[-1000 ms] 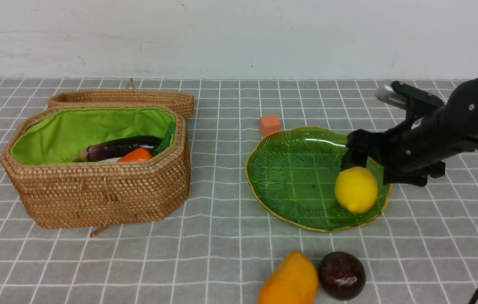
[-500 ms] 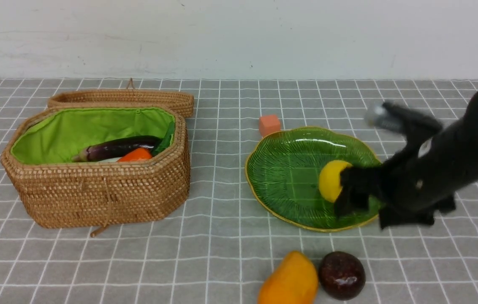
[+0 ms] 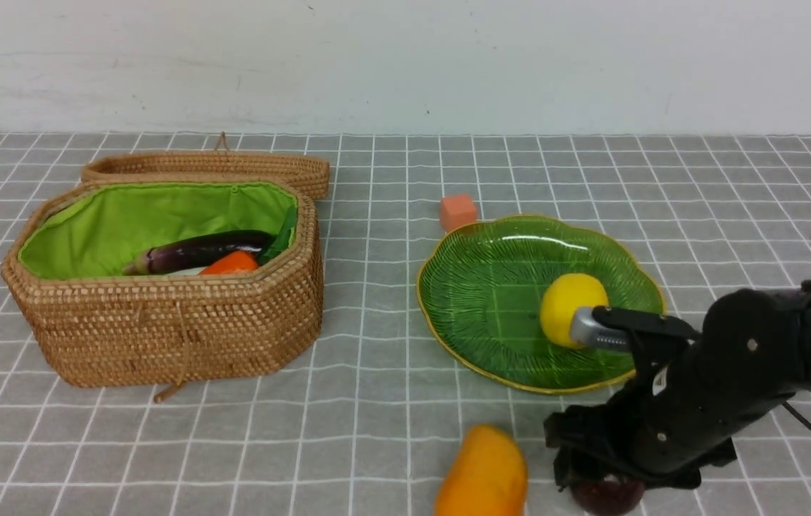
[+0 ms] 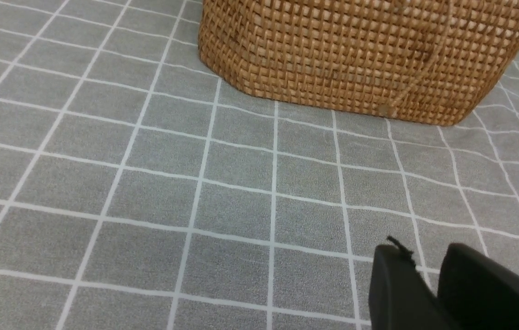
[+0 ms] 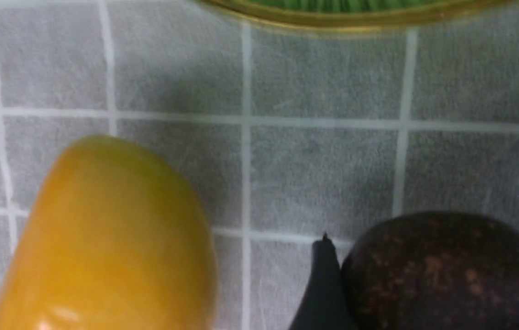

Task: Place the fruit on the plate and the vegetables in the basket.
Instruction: Use the right arm to grab a mangosteen and put it into the right plate

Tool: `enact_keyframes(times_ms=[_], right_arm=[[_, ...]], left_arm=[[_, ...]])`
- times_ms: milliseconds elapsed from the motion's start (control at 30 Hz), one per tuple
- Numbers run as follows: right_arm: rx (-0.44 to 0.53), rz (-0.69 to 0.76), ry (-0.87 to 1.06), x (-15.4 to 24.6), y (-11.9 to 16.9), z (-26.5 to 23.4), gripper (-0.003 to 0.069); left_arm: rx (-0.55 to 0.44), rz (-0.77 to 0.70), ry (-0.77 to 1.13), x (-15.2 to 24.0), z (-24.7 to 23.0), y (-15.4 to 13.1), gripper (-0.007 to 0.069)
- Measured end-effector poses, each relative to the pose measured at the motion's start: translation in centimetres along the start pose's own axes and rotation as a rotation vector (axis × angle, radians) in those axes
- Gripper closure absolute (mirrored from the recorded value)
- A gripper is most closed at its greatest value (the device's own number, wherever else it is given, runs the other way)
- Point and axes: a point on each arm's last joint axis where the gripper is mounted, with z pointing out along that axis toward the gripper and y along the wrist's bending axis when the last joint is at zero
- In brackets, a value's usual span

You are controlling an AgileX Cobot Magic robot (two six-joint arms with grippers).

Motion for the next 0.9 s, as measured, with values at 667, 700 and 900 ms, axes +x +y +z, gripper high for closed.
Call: enact_keyframes(times_ms=[667,700,900], right_arm=[[-0.058,-0.149,-0.374,-9.2,2.5,-8.8,0.016],[-0.06,-0.151,-0.396,-9.9,2.6,-8.6,0.016],[-0.081,-0.113,-0.413,-13.6,3.4,-4.5,0.016]], left_arm=[[0.0,0.001,0.001,0.0,0.0,0.0,0.046],[0.0,0.001,0.001,0.0,0.0,0.0,0.0459],[0.0,0.001,0.001,0.0,0.0,0.0,0.0449]])
